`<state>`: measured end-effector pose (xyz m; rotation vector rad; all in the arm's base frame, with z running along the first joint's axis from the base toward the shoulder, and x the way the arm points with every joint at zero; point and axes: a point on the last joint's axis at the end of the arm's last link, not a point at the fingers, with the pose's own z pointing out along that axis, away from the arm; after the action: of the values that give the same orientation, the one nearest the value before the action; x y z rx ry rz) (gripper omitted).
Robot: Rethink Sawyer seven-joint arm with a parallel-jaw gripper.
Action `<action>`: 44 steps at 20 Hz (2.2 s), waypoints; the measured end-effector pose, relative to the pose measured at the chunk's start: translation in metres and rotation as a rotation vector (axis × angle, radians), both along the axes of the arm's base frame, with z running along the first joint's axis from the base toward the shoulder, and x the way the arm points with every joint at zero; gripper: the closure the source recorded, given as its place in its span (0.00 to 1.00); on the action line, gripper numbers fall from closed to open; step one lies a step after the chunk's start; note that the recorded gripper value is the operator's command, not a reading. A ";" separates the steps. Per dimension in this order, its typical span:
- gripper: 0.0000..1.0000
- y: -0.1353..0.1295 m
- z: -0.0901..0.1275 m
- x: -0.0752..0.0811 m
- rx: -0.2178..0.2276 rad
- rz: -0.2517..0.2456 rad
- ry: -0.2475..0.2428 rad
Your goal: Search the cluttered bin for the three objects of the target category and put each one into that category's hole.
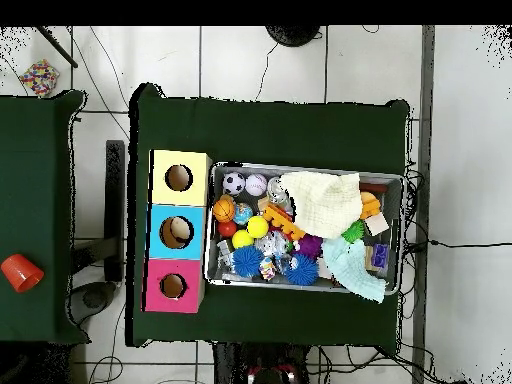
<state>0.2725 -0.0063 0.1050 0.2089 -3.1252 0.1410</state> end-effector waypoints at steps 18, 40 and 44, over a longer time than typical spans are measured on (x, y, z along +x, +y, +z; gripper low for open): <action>0.00 0.045 -0.041 -0.036 0.100 0.077 0.005; 0.00 0.045 -0.058 -0.033 0.124 0.052 -0.105; 0.00 0.042 -0.057 -0.025 0.114 0.053 -0.158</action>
<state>0.2470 0.0359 0.0479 0.2966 -3.2893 -0.0214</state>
